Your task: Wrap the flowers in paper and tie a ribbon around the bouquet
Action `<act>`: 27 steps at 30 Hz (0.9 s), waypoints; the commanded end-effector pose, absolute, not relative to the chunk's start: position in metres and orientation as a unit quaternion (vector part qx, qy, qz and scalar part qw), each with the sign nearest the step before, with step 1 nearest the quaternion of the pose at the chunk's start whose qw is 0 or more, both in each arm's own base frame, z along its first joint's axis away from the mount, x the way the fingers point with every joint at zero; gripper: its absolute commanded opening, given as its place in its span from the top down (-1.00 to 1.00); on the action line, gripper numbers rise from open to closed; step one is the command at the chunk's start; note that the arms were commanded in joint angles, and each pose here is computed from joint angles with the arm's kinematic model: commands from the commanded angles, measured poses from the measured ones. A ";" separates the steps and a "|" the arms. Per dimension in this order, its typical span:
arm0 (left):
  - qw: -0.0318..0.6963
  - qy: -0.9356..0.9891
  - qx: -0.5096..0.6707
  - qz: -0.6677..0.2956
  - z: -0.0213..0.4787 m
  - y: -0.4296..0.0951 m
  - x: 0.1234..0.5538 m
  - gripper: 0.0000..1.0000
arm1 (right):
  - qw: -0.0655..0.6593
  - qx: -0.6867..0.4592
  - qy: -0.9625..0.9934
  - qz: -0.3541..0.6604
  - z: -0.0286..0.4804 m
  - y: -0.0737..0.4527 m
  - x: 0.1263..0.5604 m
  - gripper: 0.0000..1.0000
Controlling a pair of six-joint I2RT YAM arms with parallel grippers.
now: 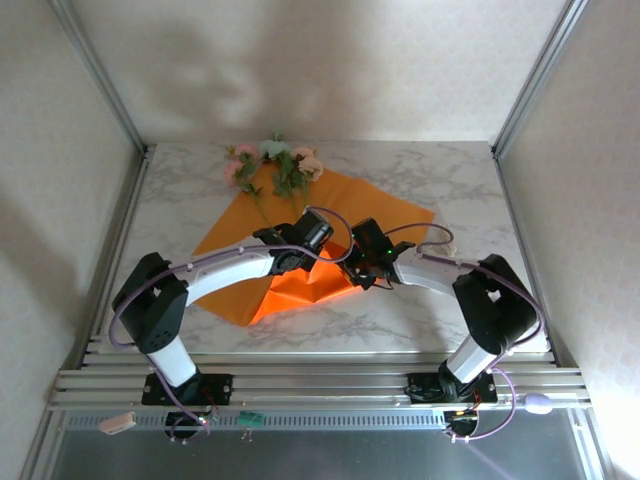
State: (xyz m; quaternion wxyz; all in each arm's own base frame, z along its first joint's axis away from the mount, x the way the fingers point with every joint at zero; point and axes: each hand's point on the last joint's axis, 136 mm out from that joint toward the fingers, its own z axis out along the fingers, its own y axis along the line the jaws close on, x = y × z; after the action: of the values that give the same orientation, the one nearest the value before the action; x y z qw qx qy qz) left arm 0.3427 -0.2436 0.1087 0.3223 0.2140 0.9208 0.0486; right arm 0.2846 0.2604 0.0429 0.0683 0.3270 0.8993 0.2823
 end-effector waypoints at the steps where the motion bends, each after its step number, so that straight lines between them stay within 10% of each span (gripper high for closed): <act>1: 0.352 0.912 0.199 0.067 0.119 -0.240 0.364 1.00 | 0.069 0.314 0.903 0.285 0.044 0.263 0.291 0.37; 27: 0.350 0.913 0.188 0.097 0.079 -0.233 0.409 1.00 | 0.097 0.318 0.888 0.319 0.032 0.264 0.307 0.38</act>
State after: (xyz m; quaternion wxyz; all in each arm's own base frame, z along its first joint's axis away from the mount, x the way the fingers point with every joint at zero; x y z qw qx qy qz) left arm 0.3971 -0.2380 0.0696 0.3297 0.2004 0.9189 0.0819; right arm 0.2969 0.2604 0.0345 0.0894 0.3111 0.8954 0.3057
